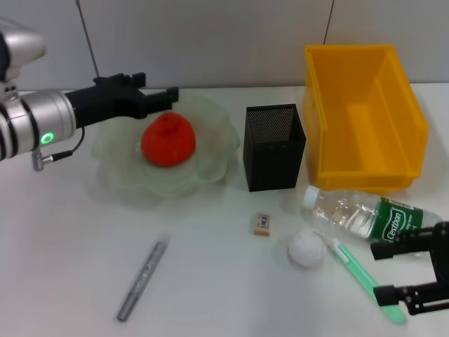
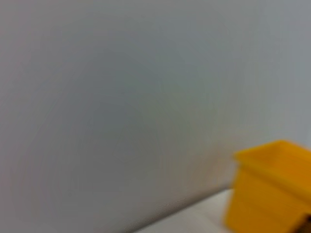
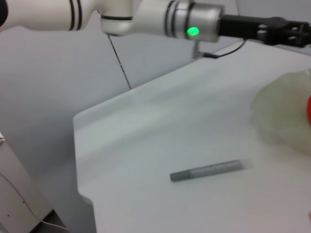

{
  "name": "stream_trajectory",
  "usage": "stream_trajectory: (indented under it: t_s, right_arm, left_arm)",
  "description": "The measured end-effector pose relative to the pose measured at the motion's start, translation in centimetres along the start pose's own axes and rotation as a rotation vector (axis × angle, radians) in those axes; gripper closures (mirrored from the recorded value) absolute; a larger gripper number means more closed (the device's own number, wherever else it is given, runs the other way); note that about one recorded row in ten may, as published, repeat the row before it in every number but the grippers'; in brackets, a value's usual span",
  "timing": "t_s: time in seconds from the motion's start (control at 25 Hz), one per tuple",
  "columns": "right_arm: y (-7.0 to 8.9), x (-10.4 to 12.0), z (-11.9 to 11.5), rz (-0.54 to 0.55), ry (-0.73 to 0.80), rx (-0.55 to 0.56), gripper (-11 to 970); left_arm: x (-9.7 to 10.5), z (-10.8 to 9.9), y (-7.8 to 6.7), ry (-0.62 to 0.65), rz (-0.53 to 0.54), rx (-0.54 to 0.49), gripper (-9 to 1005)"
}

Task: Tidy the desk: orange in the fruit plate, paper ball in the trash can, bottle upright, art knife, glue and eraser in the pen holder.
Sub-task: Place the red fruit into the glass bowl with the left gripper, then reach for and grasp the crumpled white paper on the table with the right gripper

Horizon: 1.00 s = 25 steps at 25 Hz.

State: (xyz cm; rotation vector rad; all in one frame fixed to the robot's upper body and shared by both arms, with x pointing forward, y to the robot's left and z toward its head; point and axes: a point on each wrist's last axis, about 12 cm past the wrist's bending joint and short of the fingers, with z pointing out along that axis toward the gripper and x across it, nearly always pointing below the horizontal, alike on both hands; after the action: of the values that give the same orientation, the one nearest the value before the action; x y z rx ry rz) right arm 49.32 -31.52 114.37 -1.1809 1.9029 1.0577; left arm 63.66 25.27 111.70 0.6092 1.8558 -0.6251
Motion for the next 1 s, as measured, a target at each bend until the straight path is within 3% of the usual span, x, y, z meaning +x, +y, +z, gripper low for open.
stream_trajectory:
  t_s: [0.16, 0.28, 0.32, 0.36, 0.6, 0.64, 0.72, 1.0]
  right_arm:
    - [-0.6, -1.8, 0.1, -0.009, 0.011, 0.016, 242]
    - [-1.3, -4.1, 0.3, -0.005, 0.041, 0.052, 245]
    - [-1.6, -6.0, 0.5, -0.006, 0.087, 0.067, 246]
    - [-1.6, -6.0, 0.5, -0.006, 0.087, 0.067, 247]
    - [-1.5, -13.1, 2.5, -0.034, 0.365, 0.141, 254]
    - [-1.5, -13.1, 2.5, -0.034, 0.365, 0.141, 255]
    - [-1.3, -16.1, 4.4, -0.04, 0.52, 0.167, 257]
    - [-0.9, -19.7, 8.9, -0.058, 0.75, 0.236, 265]
  left_arm:
    - [0.6, -3.3, -1.5, -0.041, 0.033, 0.186, 256]
    - [1.6, -6.5, -2.8, -0.06, 0.069, 0.316, 196]
    - [2.5, -8.2, -3.6, -0.065, 0.085, 0.38, 176]
    - [2.5, -8.2, -3.6, -0.065, 0.085, 0.38, 164]
    - [5.8, -13.4, -5.2, -0.084, 0.12, 0.515, 128]
    - [6.0, -13.6, -5.2, -0.085, 0.119, 0.519, 129]
    - [6.6, -14.3, -5.4, -0.085, 0.108, 0.526, 129]
    - [8.0, -14.7, -6.0, -0.099, 0.085, 0.535, 130]
